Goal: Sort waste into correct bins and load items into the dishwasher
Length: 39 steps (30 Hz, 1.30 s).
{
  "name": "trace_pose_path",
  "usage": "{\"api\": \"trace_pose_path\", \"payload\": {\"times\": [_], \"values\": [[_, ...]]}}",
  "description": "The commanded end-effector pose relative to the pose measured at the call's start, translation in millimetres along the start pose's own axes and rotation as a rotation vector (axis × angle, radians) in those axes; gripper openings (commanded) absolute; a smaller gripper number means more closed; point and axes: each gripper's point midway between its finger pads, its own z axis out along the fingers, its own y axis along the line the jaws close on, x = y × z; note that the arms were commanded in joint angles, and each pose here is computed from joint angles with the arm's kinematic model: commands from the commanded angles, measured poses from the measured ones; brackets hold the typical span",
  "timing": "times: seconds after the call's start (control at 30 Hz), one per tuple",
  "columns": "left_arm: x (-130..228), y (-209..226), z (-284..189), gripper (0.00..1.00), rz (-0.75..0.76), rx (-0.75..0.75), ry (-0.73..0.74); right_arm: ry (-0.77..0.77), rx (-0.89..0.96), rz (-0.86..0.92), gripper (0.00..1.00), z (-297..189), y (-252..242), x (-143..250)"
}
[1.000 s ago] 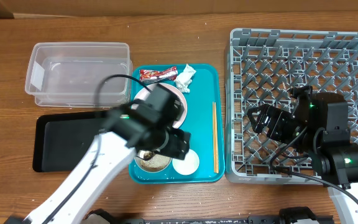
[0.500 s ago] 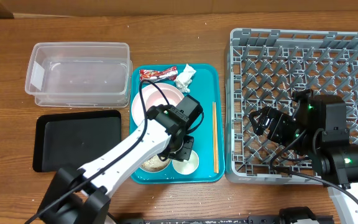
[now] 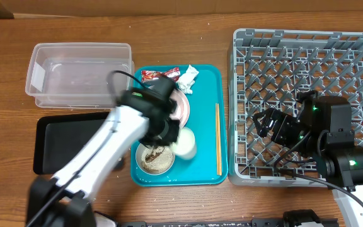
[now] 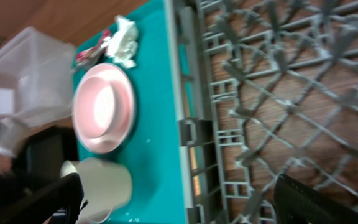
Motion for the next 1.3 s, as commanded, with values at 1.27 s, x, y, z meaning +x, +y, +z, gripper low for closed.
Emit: {"api": "trace_pose_path", "payload": {"times": [1.27], "values": [[8, -102, -163, 0.04, 0.268, 1.243, -0.082, 0.081, -0.835, -0.437, 0.82, -42, 181, 21]]}}
